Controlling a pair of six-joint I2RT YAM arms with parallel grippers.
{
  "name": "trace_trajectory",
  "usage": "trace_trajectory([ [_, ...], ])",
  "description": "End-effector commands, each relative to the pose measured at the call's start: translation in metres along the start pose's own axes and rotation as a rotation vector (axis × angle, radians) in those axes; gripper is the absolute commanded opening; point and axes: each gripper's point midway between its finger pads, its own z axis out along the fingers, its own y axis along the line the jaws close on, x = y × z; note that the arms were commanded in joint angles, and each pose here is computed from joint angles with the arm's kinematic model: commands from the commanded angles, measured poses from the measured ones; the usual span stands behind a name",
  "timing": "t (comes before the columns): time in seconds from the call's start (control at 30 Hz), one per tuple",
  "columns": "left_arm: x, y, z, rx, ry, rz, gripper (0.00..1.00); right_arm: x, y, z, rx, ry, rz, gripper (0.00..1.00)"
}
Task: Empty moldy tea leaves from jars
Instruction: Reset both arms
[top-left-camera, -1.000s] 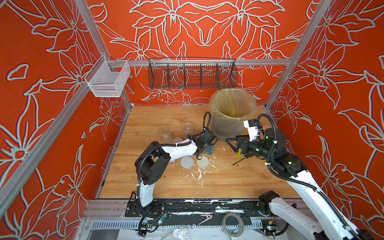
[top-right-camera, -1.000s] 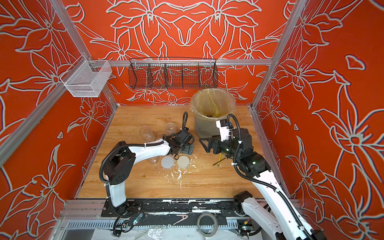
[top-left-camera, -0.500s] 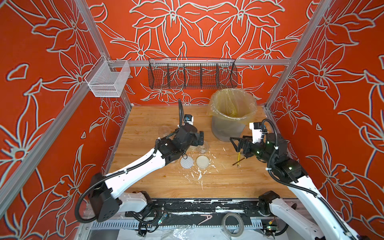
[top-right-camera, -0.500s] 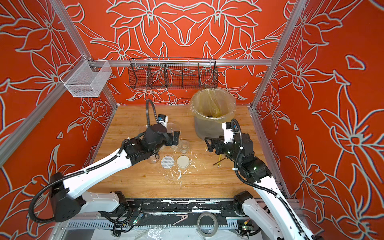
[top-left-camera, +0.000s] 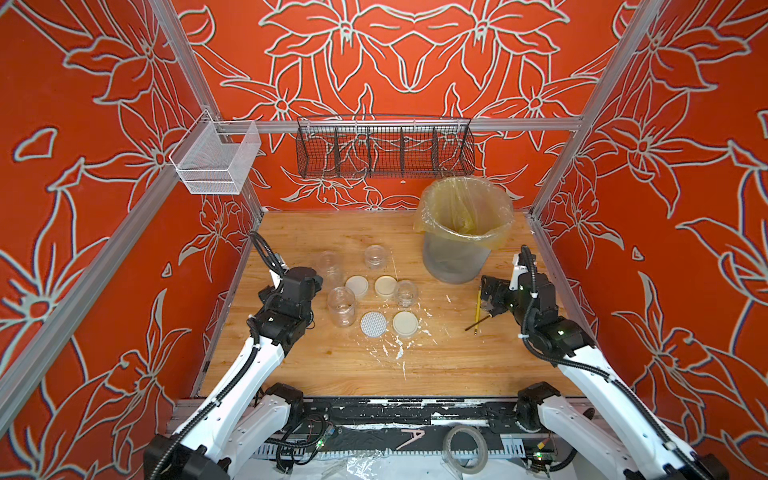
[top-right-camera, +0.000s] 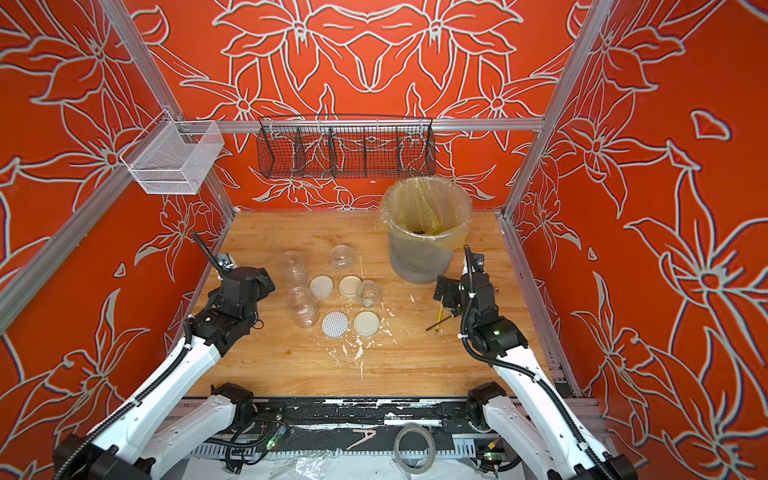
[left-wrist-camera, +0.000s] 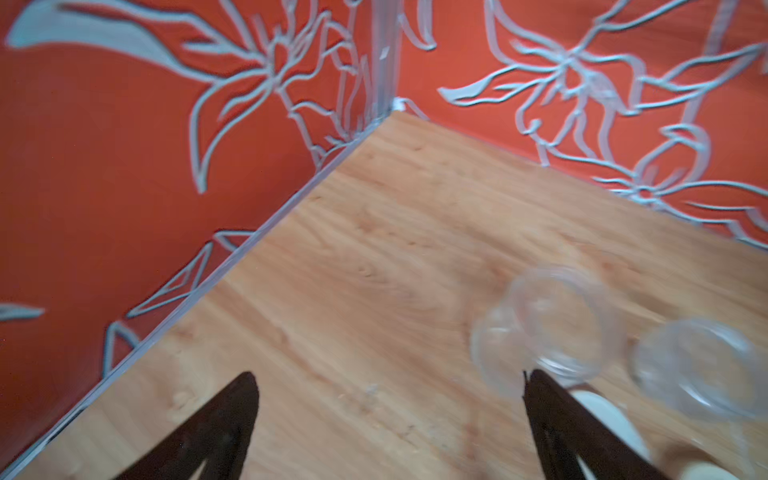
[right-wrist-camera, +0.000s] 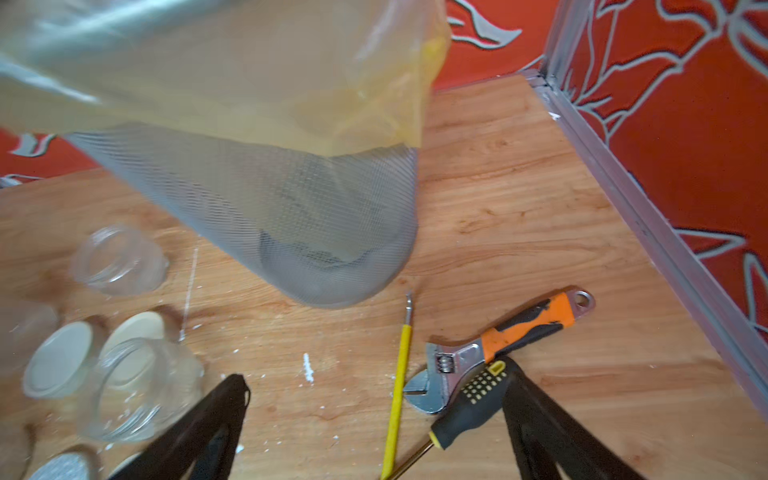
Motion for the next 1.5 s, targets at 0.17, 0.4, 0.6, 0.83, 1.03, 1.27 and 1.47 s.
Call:
trace_trajectory([
  [0.17,0.052,0.045,0.05,-0.171,0.035,0.019,0.99,-0.01,-0.046,0.025,0.212,-0.054,0.003,0.98],
  [0.4,0.068,-0.002,0.068,0.084,0.061,0.148,0.99,0.013,-0.07,0.057,0.281,-0.072,-0.025,0.98],
  [0.6,0.067,-0.045,0.056,0.396,-0.026,0.188,0.99,0.022,-0.057,0.083,0.195,-0.061,-0.128,0.98],
  [0.83,0.084,-0.064,0.064,0.503,-0.013,0.237,0.99,0.032,-0.053,0.11,0.171,-0.103,-0.258,0.98],
  [1.03,0.095,-0.074,0.071,0.538,0.022,0.272,0.99,0.049,-0.056,0.108,0.135,-0.192,-0.239,0.98],
  [1.27,0.096,-0.077,0.077,0.53,0.059,0.281,0.99,0.051,-0.041,0.113,0.045,-0.177,-0.282,0.98],
  [1.47,0.094,-0.075,0.086,0.482,0.09,0.272,0.97,0.052,-0.045,0.119,0.059,-0.133,-0.269,0.97],
])
